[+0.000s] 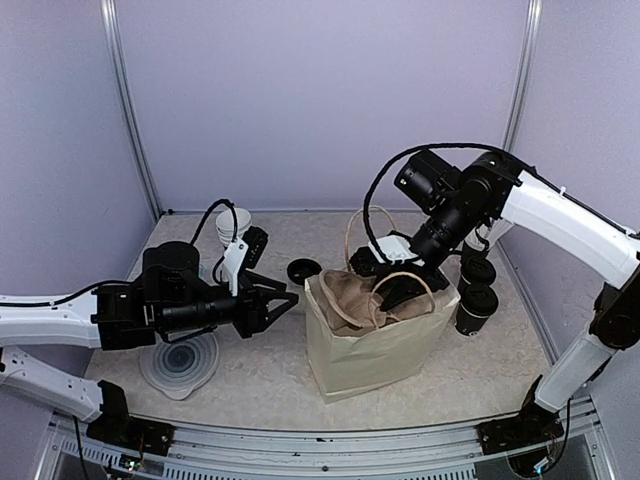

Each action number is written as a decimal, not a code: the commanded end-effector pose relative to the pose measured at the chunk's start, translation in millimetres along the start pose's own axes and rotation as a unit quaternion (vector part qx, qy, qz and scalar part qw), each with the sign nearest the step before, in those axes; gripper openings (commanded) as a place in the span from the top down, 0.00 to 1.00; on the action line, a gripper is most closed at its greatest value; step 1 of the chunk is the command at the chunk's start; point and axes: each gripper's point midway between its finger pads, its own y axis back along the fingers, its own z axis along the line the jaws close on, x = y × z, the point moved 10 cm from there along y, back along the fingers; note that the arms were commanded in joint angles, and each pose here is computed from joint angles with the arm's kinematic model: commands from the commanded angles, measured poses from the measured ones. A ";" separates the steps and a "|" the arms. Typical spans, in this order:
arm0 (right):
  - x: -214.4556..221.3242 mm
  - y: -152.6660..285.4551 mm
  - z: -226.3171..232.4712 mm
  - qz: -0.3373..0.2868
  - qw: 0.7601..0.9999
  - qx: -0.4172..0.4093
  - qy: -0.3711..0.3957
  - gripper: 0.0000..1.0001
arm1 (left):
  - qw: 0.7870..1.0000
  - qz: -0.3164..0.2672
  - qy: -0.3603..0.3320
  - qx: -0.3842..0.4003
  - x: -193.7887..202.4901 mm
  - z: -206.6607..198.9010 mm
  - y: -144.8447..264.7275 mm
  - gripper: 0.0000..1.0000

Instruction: Pack the takeout coffee

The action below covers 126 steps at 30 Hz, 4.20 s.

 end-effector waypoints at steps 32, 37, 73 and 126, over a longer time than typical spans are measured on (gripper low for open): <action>37.8 -68.4 -15.5 0.200 0.979 0.004 -0.037 0.73 | 0.998 -0.046 -0.030 -0.023 -33.5 40.3 -1.0 0.55; 36.2 -70.1 -14.7 0.200 0.979 0.000 -0.037 0.69 | 0.998 -0.053 -0.028 -0.028 -34.8 41.9 4.0 0.55; -33.3 56.8 4.4 -0.030 0.994 0.099 0.035 0.42 | 0.995 0.010 -0.078 0.068 -122.3 14.3 -101.5 0.47; 182.3 89.8 23.7 0.166 0.910 0.197 -0.325 0.30 | 0.994 0.069 -0.087 0.023 -144.0 43.6 -116.4 0.96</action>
